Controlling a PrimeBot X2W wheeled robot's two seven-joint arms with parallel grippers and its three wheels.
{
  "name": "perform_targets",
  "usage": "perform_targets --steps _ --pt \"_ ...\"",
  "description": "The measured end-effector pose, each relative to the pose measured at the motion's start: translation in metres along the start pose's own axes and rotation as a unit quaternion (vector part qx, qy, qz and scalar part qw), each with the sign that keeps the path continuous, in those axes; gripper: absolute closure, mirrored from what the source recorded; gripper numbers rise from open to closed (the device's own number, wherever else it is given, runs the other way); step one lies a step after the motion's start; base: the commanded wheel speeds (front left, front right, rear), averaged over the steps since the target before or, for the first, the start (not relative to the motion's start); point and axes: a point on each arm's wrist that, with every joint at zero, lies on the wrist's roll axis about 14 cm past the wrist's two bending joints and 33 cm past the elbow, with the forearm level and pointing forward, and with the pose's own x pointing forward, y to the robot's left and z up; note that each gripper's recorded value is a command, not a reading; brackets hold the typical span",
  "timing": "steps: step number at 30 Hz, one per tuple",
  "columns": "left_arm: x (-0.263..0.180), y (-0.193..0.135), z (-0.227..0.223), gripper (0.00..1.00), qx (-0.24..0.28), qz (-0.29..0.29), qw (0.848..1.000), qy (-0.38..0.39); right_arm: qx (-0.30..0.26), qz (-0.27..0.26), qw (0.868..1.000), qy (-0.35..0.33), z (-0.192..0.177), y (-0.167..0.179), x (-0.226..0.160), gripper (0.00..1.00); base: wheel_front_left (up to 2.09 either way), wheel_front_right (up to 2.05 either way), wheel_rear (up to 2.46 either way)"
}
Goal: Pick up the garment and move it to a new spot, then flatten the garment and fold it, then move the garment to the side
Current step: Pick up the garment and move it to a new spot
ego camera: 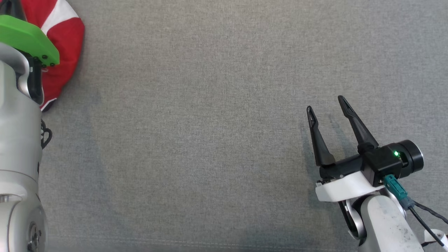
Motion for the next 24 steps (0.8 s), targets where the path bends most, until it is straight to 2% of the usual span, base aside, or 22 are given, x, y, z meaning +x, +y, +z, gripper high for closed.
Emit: perform_targets --steps 2,6,7,8,13,24 --pt "-0.007 -0.002 0.011 1.00 -0.001 -0.004 1.000 -0.013 0.001 -0.002 1.000 -0.006 0.008 0.001 -0.004 0.00 0.00 0.00 0.00" --pt "-0.026 -0.001 0.006 1.00 -0.001 0.007 1.000 -0.001 0.001 -0.005 1.000 -0.014 0.021 0.003 -0.017 0.00 0.00 0.00 0.00" --pt "-0.031 0.001 0.005 0.65 -0.012 0.012 1.000 0.005 -0.001 -0.005 1.000 -0.017 0.025 0.004 -0.020 0.00 0.00 0.00 0.00" --pt "-0.034 0.002 0.005 0.00 -0.017 0.017 1.000 0.008 -0.003 -0.006 1.000 -0.020 0.028 0.004 -0.022 0.00 0.00 0.00 0.00" --pt "-0.042 0.000 -0.001 0.00 -0.030 0.025 0.998 0.042 -0.018 -0.005 0.999 -0.029 0.039 0.006 -0.028 0.00 0.00 0.00 0.00" --pt "-0.029 -0.001 -0.061 0.00 -0.036 0.045 0.986 0.157 -0.025 -0.018 1.000 -0.004 0.018 -0.006 -0.028 0.00 0.00 0.00 0.00"
